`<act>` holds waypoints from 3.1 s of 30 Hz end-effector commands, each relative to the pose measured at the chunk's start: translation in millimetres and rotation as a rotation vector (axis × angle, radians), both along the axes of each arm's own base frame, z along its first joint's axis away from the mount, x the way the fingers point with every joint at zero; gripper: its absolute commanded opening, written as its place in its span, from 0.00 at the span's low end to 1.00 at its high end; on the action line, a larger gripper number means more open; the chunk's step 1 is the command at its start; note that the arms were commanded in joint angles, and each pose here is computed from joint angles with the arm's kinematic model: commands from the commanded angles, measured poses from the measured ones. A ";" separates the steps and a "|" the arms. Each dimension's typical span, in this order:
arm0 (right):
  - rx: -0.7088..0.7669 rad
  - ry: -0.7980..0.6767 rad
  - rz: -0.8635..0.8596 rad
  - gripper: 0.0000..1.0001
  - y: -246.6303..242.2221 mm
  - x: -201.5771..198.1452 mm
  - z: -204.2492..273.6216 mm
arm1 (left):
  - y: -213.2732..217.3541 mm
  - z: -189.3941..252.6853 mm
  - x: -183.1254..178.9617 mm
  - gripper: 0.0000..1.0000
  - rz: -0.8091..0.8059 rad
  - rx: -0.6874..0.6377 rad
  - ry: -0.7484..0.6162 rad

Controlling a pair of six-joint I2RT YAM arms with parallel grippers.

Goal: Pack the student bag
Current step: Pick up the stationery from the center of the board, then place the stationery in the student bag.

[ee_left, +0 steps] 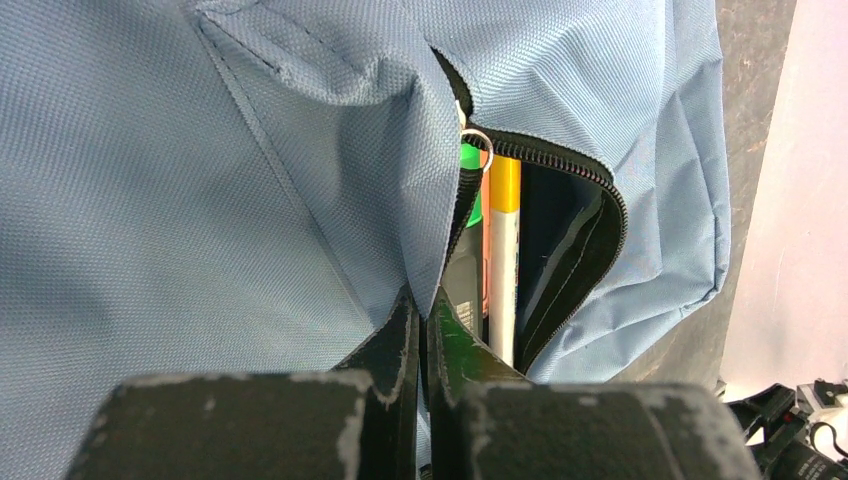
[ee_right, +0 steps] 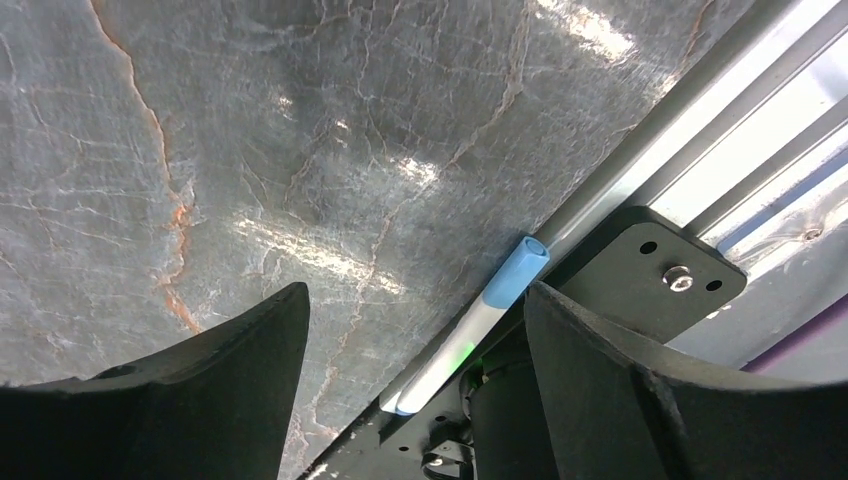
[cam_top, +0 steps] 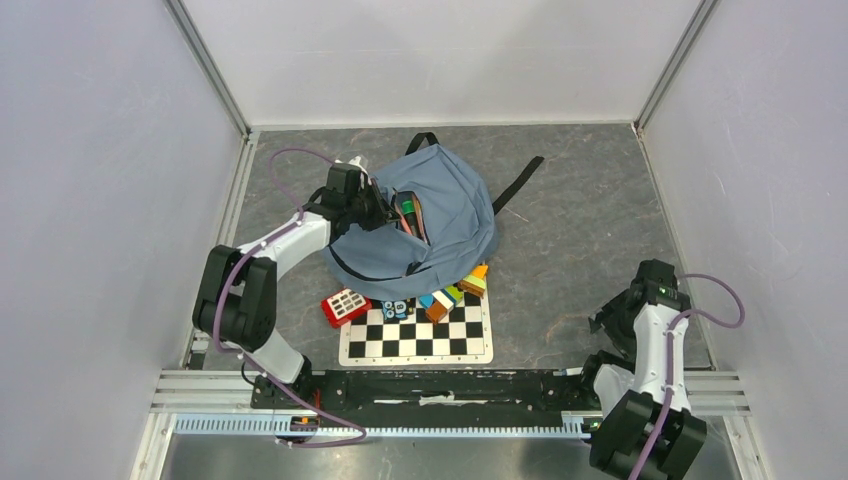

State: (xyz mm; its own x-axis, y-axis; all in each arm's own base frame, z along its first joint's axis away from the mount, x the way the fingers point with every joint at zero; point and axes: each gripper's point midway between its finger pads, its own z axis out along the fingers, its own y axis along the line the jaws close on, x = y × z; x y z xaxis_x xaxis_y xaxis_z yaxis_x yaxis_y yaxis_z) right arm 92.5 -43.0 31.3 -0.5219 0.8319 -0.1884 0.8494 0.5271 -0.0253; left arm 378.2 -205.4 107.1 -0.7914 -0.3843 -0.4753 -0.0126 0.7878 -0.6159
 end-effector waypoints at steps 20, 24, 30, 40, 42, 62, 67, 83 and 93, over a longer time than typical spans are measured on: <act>0.052 0.059 -0.187 0.89 12.2 -10.6 -9.1 | -19.0 3.9 -8.8 0.02 -0.165 -0.048 0.055; 0.051 0.062 -0.196 0.92 12.6 -11.5 -16.9 | -18.7 4.7 -1.0 0.02 -0.170 -0.048 0.054; 0.076 0.111 -0.160 0.98 20.5 -19.0 -34.3 | -19.2 6.5 11.7 0.02 -0.163 -0.054 0.045; 0.118 -0.049 -0.152 0.53 29.5 23.6 -33.6 | -17.1 13.9 29.6 0.02 -0.137 -0.053 0.030; 0.133 -0.070 -0.149 0.41 32.7 33.3 -28.3 | -16.9 14.2 29.8 0.02 -0.134 -0.054 0.031; -0.034 -0.293 0.235 0.00 44.0 168.1 -10.2 | -4.8 16.7 17.3 0.02 -0.071 -0.041 0.018; -0.055 -0.466 0.437 0.00 68.5 219.8 26.3 | -2.0 20.7 15.6 0.02 -0.045 -0.047 0.000; -0.064 -0.960 1.096 0.00 247.3 297.8 181.0 | 6.6 29.1 6.1 0.02 -0.014 -0.030 -0.016; -0.056 -1.168 1.423 0.00 385.9 293.8 217.7 | -2.3 30.8 3.1 0.02 -0.085 -0.054 -0.028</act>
